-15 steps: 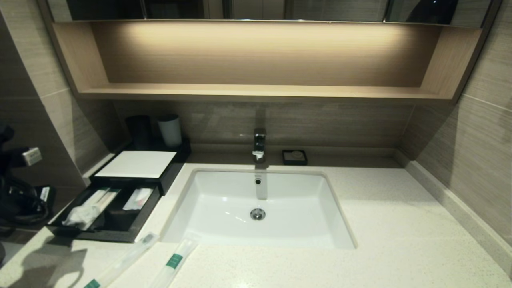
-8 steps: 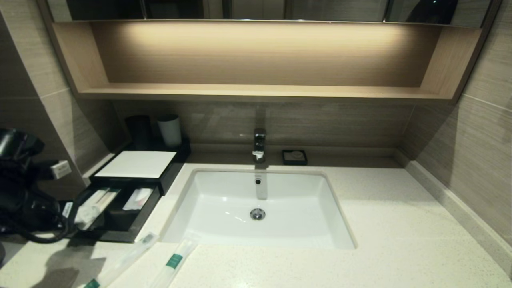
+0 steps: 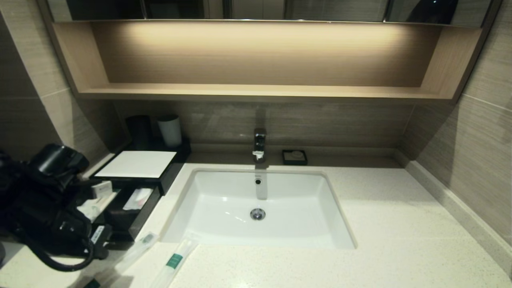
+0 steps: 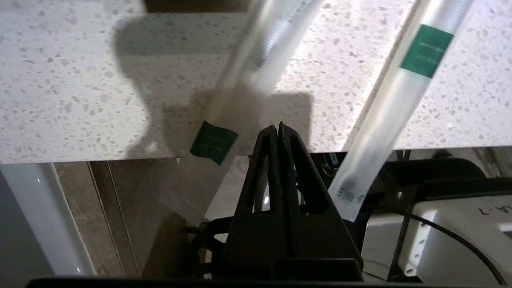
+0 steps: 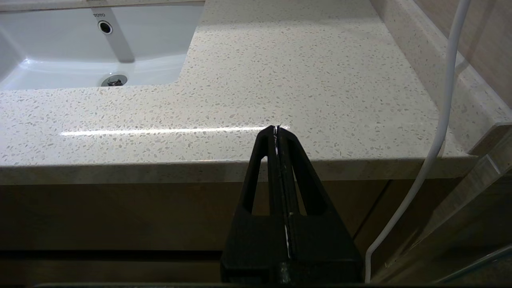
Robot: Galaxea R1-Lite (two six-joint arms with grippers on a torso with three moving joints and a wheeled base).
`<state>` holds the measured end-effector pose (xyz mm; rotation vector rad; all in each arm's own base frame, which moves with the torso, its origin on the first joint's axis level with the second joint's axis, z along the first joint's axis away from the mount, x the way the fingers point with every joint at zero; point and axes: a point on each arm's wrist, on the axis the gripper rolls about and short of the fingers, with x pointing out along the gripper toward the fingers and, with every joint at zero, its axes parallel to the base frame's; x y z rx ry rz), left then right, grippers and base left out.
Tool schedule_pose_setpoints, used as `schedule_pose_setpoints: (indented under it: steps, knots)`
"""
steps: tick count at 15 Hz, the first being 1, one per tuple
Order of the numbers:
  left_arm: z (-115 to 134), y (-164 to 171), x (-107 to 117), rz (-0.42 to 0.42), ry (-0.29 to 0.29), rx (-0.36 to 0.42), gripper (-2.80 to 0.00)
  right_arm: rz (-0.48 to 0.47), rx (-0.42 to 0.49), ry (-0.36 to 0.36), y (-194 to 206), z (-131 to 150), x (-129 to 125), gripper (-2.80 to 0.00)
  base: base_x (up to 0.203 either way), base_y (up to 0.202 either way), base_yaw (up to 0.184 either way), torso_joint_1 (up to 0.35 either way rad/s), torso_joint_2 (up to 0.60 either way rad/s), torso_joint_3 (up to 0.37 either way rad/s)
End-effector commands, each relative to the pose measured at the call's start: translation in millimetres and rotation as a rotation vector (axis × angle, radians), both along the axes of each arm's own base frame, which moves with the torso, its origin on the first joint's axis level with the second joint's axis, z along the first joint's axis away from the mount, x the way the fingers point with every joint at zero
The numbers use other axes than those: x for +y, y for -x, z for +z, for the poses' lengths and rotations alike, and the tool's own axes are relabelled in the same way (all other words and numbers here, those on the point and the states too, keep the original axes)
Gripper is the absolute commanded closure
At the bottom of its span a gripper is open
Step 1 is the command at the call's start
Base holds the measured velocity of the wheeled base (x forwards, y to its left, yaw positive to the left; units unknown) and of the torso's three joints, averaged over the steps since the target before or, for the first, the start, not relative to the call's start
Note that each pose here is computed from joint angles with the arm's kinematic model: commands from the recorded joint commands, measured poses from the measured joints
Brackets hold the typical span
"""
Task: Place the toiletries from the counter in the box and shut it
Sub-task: Pick up the bathroom toiletry
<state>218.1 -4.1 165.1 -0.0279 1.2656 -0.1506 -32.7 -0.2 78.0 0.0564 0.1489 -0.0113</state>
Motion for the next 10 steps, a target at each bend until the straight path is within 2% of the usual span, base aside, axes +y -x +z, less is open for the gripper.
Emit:
schedule_pose_setpoints:
  steps: [1,5,10]
  knots:
    - [8.9,6.2,-14.7,-0.069,-0.003,0.031,0.00,-0.001,0.003,-0.001,-0.1,-0.1,0.0,0.00,0.000,0.000,0.000,0.000,0.00,0.000]
    - [13.1,2.7,-27.7,-0.142,-0.016,0.140,0.00,0.000,0.001,0.000,0.0,-0.1,0.0,0.00,0.000,0.000,0.000,0.000,0.00,0.000]
    - [-21.9,-12.2,-29.9,-0.180,-0.034,0.284,0.00,0.001,0.004,-0.001,-0.1,-0.2,0.0,0.00,0.000,0.000,0.000,0.000,0.00,0.000]
